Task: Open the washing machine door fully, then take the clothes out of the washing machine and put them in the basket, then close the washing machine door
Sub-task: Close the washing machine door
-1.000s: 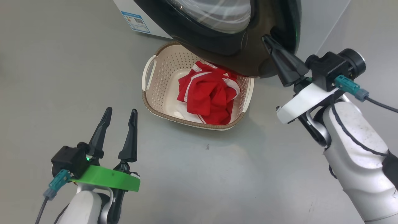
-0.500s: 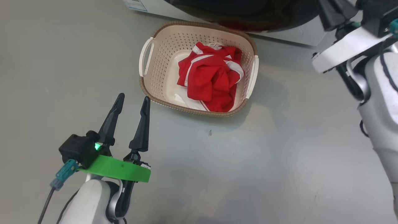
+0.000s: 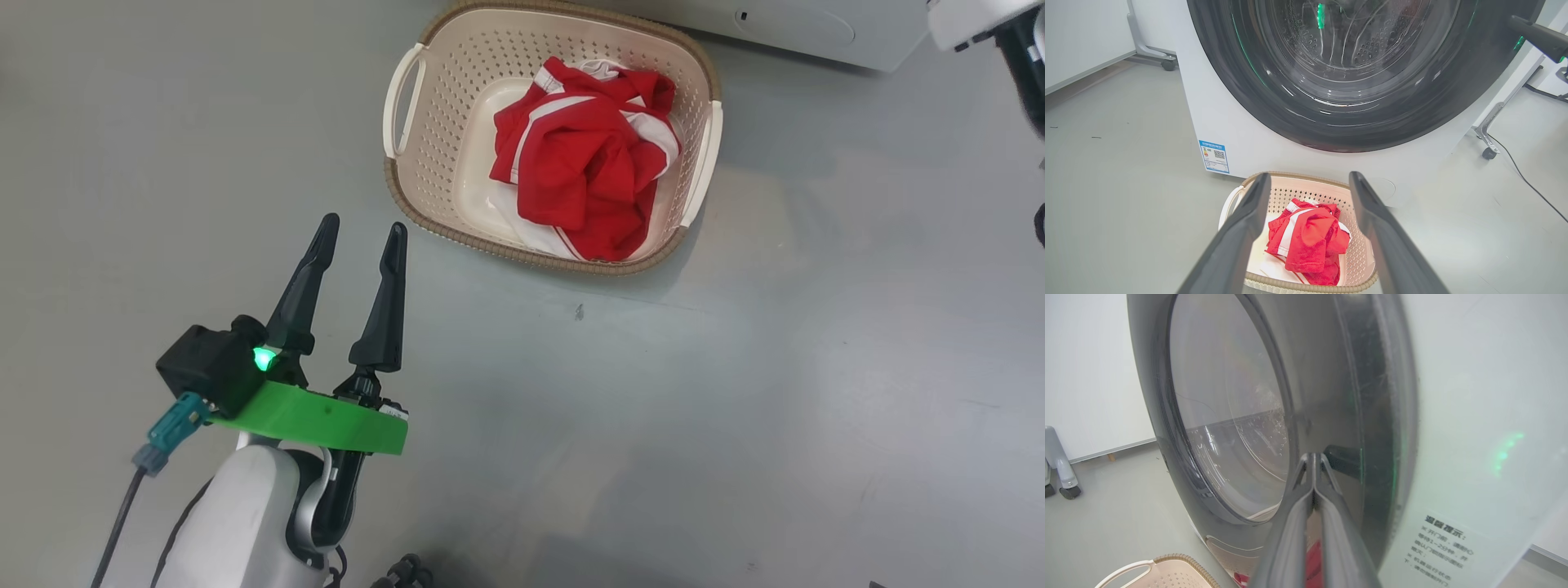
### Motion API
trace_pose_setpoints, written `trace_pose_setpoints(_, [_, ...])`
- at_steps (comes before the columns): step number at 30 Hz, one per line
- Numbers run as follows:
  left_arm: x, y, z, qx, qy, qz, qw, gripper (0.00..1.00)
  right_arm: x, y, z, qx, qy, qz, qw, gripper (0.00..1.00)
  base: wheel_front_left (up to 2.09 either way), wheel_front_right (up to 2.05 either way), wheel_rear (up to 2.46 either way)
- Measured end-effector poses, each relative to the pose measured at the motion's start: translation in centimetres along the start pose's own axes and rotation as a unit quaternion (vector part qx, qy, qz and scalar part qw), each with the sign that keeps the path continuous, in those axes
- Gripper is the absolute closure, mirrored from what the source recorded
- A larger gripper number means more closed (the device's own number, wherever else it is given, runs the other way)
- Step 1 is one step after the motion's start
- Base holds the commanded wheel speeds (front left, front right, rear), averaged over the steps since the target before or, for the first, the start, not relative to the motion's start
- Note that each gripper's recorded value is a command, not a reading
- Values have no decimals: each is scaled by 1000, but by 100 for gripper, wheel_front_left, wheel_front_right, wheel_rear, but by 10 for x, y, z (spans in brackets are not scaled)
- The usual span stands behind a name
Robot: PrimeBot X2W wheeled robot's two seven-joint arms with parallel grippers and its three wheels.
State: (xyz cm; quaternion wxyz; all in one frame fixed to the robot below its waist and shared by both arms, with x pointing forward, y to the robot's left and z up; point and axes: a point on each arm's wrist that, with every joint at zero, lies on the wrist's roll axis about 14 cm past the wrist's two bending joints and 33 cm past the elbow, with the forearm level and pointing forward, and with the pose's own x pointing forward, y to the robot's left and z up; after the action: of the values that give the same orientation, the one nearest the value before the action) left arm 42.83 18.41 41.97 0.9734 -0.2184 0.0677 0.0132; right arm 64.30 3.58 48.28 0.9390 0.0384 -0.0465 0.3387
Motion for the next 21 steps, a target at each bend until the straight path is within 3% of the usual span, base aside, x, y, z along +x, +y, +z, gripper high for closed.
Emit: trace_pose_setpoints(21, [7, 7, -4, 2, 6, 8, 1000, 0, 15, -9, -20, -3, 7, -13, 1000, 100, 0, 0, 0])
